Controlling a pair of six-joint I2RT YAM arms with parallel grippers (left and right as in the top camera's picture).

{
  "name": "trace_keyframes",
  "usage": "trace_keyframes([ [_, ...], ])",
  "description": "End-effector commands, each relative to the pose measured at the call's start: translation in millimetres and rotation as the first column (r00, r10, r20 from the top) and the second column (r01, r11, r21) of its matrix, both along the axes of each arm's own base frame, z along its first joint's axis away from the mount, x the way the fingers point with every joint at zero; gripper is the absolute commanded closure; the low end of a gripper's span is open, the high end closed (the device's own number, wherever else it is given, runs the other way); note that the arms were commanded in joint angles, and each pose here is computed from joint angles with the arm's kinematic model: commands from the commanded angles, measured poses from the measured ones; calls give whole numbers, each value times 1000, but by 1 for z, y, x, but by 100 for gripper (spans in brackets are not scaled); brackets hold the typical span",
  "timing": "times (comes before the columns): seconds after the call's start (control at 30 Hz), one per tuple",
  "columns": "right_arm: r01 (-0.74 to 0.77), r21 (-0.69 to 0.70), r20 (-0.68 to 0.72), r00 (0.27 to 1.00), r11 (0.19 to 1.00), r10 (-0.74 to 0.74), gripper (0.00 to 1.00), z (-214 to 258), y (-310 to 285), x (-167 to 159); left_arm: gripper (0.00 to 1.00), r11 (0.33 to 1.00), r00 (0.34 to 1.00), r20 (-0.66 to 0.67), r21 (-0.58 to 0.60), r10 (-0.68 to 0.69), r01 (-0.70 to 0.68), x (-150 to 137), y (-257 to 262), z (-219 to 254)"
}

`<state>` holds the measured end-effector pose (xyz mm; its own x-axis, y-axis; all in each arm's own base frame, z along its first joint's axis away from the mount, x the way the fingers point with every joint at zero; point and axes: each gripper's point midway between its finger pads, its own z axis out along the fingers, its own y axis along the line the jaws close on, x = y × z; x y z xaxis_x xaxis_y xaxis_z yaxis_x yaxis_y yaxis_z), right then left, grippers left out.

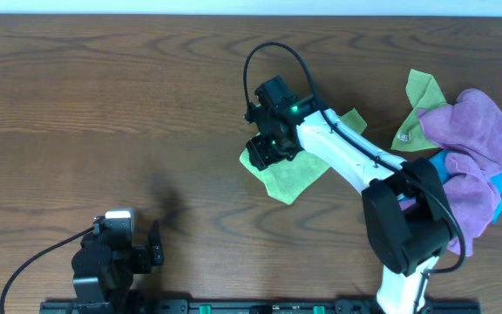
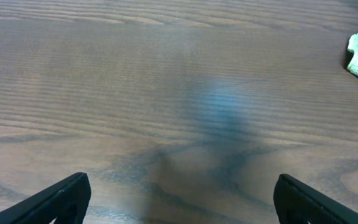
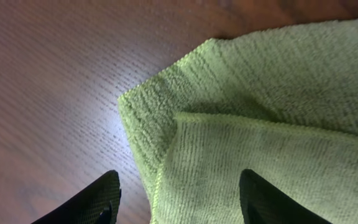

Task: Fold the cloth
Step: 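Lay the green cloth on the table and release it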

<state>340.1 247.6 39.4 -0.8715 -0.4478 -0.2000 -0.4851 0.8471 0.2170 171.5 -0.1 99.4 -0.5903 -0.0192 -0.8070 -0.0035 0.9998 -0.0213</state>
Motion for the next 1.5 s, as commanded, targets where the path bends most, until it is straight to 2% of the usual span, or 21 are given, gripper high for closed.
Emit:
trace_keyframes([
  [0.0, -2, -20, -6, 1000, 1000, 2, 40, -8, 2, 0, 5, 1000, 1000, 3, 9, -3, 3, 0, 0, 0],
  [0.9, 0, -33, -2, 1000, 999, 0, 64, -25, 3, 7, 5, 1000, 1000, 3, 9, -3, 3, 0, 0, 0],
  [0.93, 0, -35, -6, 1000, 999, 0, 66, -26, 3, 6, 5, 1000, 1000, 3, 9, -3, 3, 0, 0, 0],
  [1.03, 0, -37, -6, 1000, 999, 0, 85, -27, 3, 6, 5, 1000, 1000, 3, 9, -3, 3, 0, 0, 0],
  [1.07, 0, -37, -6, 1000, 999, 0, 95, -27, 2, 6, 5, 1000, 1000, 3, 9, -3, 3, 0, 0, 0],
  [1.1, 0, -37, -6, 1000, 999, 0, 99, -27, 2, 6, 5, 1000, 1000, 3, 9, -3, 3, 0, 0, 0],
  [1.23, 0, -34, -2, 1000, 999, -1, 99, -22, 3, 7, 5, 1000, 1000, 3, 9, -3, 3, 0, 0, 0],
  [1.47, 63, -18, 140, 988, 998, -60, 99, 37, -4, 20, 5, 1000, 1000, 3, 9, -3, 3, 0, 0, 0],
])
